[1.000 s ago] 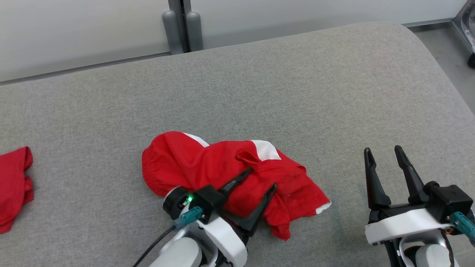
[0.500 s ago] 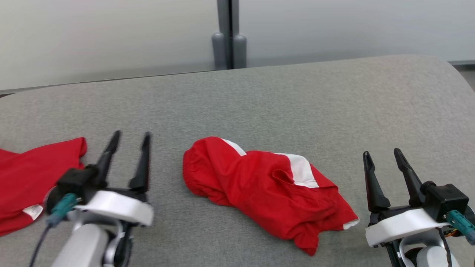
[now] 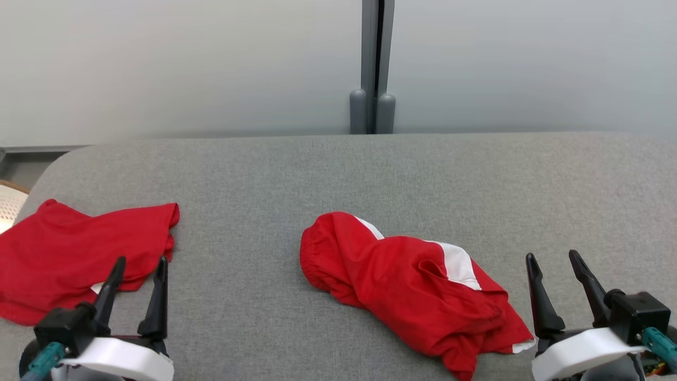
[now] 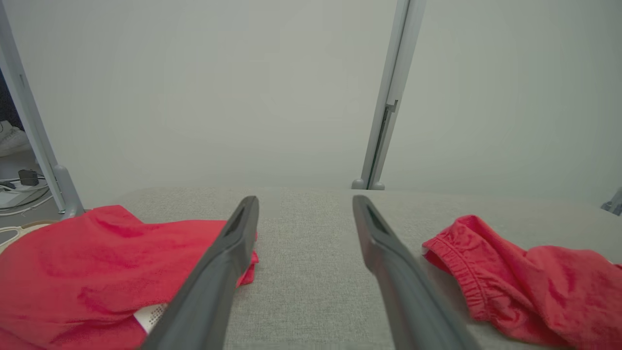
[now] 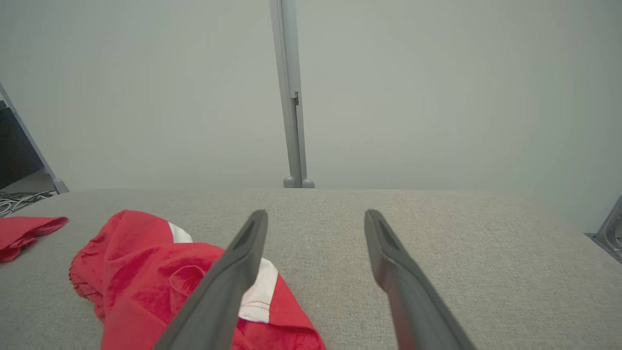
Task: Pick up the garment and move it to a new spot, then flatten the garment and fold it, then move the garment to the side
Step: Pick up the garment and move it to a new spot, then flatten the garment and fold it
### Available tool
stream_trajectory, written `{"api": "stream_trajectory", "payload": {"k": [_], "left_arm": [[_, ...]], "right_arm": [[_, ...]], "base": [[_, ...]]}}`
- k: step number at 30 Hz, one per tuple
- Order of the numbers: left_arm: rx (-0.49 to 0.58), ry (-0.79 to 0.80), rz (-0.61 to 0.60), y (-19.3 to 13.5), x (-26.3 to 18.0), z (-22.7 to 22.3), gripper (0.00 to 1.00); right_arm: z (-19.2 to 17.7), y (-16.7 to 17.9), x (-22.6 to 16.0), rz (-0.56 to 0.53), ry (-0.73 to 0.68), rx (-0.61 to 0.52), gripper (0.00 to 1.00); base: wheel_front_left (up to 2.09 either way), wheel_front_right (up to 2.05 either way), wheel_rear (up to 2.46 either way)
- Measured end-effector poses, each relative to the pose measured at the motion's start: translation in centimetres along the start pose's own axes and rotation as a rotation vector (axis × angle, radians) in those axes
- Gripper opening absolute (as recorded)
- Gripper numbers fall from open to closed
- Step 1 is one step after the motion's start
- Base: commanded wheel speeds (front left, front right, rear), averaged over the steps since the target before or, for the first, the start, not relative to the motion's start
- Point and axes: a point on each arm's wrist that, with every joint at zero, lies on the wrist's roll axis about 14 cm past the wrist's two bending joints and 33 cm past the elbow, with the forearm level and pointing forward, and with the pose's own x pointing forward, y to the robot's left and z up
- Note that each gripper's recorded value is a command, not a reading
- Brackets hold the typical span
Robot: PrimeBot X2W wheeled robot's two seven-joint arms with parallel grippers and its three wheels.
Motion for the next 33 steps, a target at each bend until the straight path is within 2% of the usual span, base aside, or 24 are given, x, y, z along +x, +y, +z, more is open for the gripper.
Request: {"api": "stream_trajectory", "payload": {"k": [11, 29, 33], "left_arm": [[0.004, -0.005, -0.059, -2.1, -2.7, 0.2, 1.00], [0.014, 0.024, -0.047, -1.7, -2.7, -0.4, 1.00], [0.008, 0.030, -0.094, -3.3, -1.9, -0.4, 1.00]], "right_arm": [[0.2, 0.1, -2.5, -0.009, 0.007, 0.005, 1.00], [0.1, 0.6, -2.2, 0.009, 0.009, 0.019, 1.00], [-0.2, 0.6, -1.9, 0.009, 0.020, 0.027, 1.00]], "base": [[0.00, 0.00, 0.00], [0.00, 0.00, 0.00], [0.00, 0.00, 0.00]]}}
